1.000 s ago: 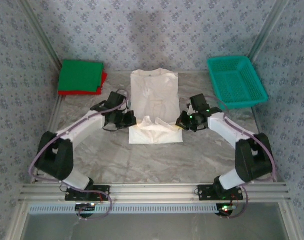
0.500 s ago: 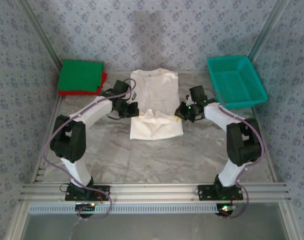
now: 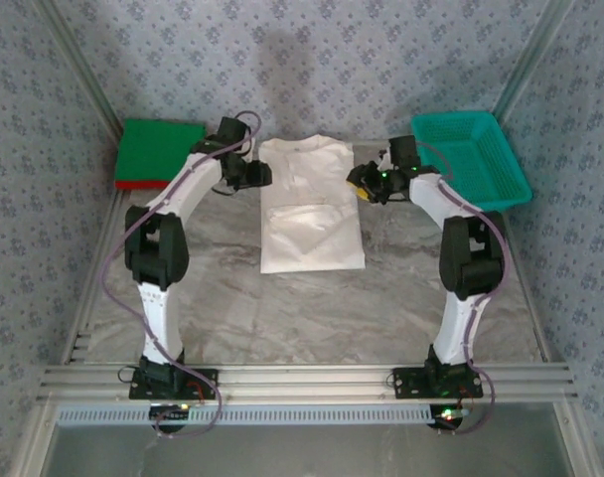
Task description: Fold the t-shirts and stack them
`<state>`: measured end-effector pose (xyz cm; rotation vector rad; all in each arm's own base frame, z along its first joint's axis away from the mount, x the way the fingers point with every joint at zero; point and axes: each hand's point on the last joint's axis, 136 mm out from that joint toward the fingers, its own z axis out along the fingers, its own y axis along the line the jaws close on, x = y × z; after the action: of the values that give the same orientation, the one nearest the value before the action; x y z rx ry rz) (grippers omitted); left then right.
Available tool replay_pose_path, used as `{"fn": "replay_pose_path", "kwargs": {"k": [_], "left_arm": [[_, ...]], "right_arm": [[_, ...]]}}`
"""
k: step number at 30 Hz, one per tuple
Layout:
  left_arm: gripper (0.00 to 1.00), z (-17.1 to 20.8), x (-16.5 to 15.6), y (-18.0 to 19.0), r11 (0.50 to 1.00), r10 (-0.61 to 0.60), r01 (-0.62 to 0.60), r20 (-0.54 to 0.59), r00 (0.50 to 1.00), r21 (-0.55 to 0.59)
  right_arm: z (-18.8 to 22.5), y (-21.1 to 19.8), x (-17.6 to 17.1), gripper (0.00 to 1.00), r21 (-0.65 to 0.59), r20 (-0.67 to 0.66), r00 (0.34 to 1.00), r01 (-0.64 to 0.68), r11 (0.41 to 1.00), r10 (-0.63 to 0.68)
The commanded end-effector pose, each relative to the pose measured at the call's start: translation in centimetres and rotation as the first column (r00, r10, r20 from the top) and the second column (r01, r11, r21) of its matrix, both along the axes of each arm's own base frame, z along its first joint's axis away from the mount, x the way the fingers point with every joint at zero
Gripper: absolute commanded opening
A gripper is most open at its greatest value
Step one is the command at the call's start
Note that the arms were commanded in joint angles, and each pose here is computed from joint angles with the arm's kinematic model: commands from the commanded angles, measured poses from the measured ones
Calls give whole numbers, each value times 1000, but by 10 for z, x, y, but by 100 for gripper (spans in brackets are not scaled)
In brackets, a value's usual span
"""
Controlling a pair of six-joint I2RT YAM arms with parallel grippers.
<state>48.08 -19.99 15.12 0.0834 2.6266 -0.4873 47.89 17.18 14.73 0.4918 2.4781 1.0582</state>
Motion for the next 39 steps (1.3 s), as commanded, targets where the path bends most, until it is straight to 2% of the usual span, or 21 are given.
{"fn": "replay_pose_path", "kwargs": {"k": [1,3,5,7,9,11,14,17,22,26,33,36,39], "left_arm": [[49,42,-43,-15,999,-30,34,124,992,-34],[48,31,-68,-25,994,-55,69,155,986,-89],[41,15,-90,-38,983,-88,113,165,982,-147],[37,-5,-105,-52,970,-130,157,146,981,-187],[28,-26,-111,-64,964,-157,176,109,982,-198],[25,-45,-112,-80,955,-189,199,65,980,-221],[23,-74,-100,-85,967,-186,191,44,982,-171],[23,-82,-77,-81,974,-162,170,65,985,-149],[23,-100,-27,-53,994,-91,94,48,995,-56],[22,-118,11,-37,997,-70,70,-8,998,-37],[20,-93,40,-26,999,-49,49,17,999,-8],[21,-54,32,-21,999,-7,12,104,995,-50],[25,-12,5,-19,994,51,-29,212,976,-107]], "right_arm": [[16,5,-35,44,-28,72,996,-51,998,53],[3,16,-61,41,-81,77,989,-123,989,129],[-21,25,-84,33,-121,48,980,-185,975,192],[-36,32,-92,23,-159,31,976,-209,965,217],[-49,39,-94,10,-186,13,971,-230,955,237],[-62,47,-91,7,-186,3,970,-237,953,242],[-80,55,-83,4,-173,-22,973,-230,958,230],[-91,58,-74,3,-177,-39,977,-214,961,211],[-107,62,-74,2,-147,-64,981,-192,970,184],[-116,65,-82,2,-132,-85,979,-197,971,187],[-111,67,-87,2,-133,-76,980,-192,972,183],[-97,69,-84,2,-130,-46,980,-200,971,195],[-81,70,-82,3,-132,-9,978,-209,969,210]]}}
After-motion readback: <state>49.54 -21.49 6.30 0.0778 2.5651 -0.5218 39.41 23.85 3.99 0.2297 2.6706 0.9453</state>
